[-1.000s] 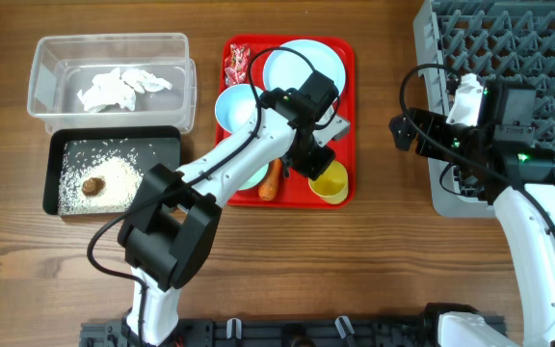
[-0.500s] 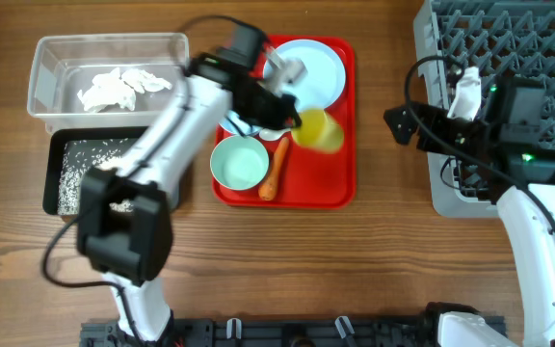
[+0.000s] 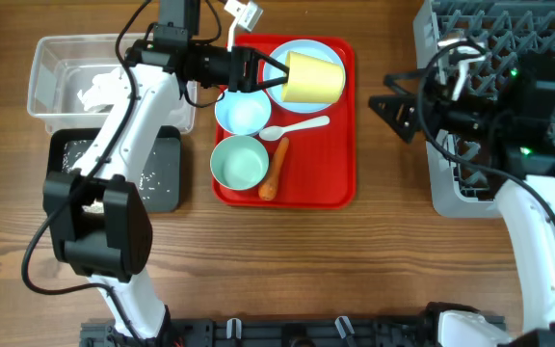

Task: Sort waste into correct bins and load items into the dishwasher rack
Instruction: 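Hand the yellow cup from the left gripper to the right gripper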

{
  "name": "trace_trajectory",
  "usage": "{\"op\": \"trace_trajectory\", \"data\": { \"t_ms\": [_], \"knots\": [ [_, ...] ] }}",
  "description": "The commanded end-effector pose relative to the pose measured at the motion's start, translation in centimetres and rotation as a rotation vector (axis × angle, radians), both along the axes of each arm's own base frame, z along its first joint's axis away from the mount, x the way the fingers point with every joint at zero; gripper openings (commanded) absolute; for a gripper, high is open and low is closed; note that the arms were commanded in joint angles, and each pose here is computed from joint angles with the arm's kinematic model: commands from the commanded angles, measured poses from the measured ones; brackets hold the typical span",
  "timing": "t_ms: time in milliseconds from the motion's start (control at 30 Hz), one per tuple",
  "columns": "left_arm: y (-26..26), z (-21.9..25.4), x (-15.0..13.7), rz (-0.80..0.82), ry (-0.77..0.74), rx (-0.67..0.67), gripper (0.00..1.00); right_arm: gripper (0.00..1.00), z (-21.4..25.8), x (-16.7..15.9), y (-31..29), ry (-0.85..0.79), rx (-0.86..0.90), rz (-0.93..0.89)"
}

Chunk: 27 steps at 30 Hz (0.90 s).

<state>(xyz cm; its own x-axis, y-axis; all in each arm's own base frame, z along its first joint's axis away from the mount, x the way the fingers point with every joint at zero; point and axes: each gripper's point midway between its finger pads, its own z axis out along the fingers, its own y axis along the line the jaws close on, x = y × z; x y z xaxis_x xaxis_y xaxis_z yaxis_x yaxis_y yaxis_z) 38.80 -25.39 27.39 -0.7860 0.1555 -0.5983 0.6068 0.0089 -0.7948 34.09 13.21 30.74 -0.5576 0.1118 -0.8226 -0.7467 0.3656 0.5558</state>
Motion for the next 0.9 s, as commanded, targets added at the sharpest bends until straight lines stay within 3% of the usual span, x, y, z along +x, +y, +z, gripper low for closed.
{"op": "trace_trajectory", "data": {
  "t_ms": [0,567,733,867],
  "knots": [
    [-0.7,2.7,-1.8,-0.081,-0.043,-0.079,0.04,1.00,0.0,-1.5,1.8,-0.016,0.063,0.184],
    [-4.5,2.6,-4.0,-0.163,-0.090,-0.069,0.04,0.99,0.0,-1.4,4.5,-0.067,0.064,0.266],
    [-4.6,2.6,-4.0,-0.166,-0.095,-0.071,0.04,0.90,0.0,-1.6,5.0,-0.066,0.066,0.280],
    [-4.6,2.7,-3.9,-0.167,-0.111,-0.076,0.04,0.89,0.0,-1.6,5.0,-0.050,0.070,0.280]
  ]
}}
